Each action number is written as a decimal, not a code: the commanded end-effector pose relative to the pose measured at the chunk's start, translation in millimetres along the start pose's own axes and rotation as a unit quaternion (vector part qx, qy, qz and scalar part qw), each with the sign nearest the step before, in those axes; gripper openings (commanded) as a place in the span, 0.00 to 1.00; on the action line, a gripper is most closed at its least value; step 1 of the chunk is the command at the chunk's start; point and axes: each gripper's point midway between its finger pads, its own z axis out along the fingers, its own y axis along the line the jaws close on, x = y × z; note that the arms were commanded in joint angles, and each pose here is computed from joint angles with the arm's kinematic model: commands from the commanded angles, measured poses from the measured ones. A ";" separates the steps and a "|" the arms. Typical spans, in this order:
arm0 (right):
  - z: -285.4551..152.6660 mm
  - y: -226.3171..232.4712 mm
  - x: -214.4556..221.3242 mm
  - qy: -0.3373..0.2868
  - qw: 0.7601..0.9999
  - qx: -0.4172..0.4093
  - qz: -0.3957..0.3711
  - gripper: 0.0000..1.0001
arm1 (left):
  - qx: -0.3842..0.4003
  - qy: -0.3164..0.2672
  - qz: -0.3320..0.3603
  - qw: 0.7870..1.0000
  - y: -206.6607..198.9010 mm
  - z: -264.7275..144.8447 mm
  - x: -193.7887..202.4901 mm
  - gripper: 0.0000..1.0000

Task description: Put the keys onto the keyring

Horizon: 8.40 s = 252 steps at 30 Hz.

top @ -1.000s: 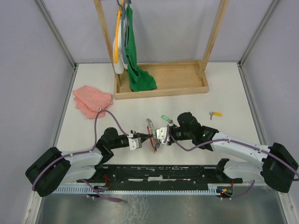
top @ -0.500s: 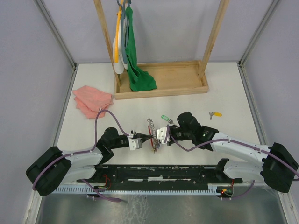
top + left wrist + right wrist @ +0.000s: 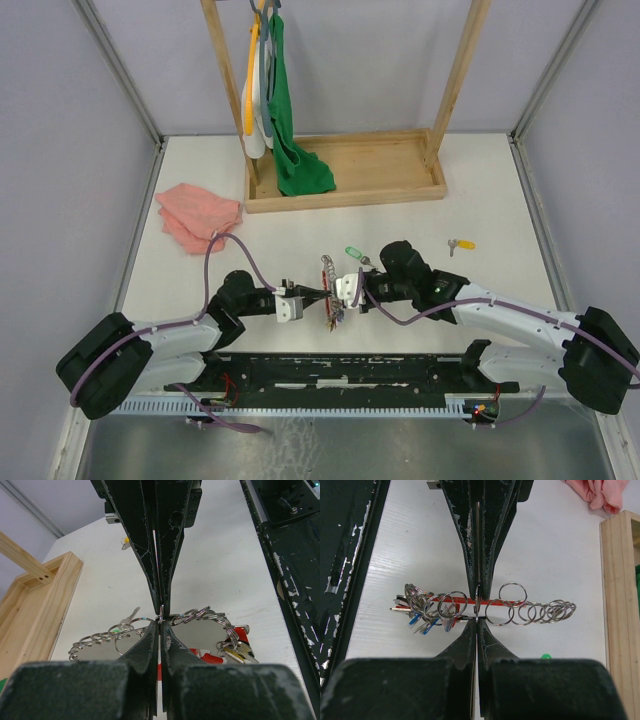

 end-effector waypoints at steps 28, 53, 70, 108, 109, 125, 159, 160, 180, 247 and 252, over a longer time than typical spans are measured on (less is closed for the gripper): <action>-12.9 -15.4 -48.0 -0.072 0.995 0.024 -0.061 0.01 | -0.029 -0.003 -0.005 1.000 23.4 6.1 -13.8 0.03; -2.0 -12.8 -29.3 -0.022 0.998 0.010 -0.055 0.01 | -0.042 0.011 -0.044 0.998 33.7 6.7 -22.2 0.03; 1.0 -19.6 -4.2 0.026 0.994 0.037 -0.104 0.01 | -0.168 -0.086 -0.154 0.970 60.5 -12.7 -57.7 0.03; -21.4 -41.1 -27.7 0.072 0.975 0.014 -0.209 0.01 | -0.005 0.016 -0.125 0.992 20.5 22.1 -7.3 0.34; -21.3 -40.8 -28.6 0.071 0.975 0.014 -0.209 0.01 | -0.004 0.018 -0.129 0.991 20.4 23.0 -5.3 0.34; -18.8 -36.5 -31.9 0.058 0.976 0.012 -0.210 0.01 | -0.011 0.035 -0.156 0.987 27.3 32.9 6.1 0.28; -11.5 -1.9 11.7 0.046 0.991 0.050 -0.115 0.01 | -0.102 -0.066 -0.184 0.975 48.2 19.2 -30.2 0.03; -12.5 -3.7 10.2 0.046 0.991 0.052 -0.118 0.01 | -0.103 -0.064 -0.186 0.975 47.9 18.7 -28.4 0.03; -12.3 -12.6 -25.7 0.039 0.985 -0.020 -0.166 0.01 | -0.003 0.024 -0.184 0.983 12.2 23.2 1.6 0.30; 7.5 -9.0 18.1 0.061 0.990 0.035 -0.121 0.01 | -0.118 -0.046 -0.249 0.960 57.0 18.6 -29.2 0.03; 9.3 -11.4 12.2 0.051 0.992 0.039 -0.106 0.01 | -0.122 -0.029 -0.244 0.962 54.1 16.0 -20.1 0.03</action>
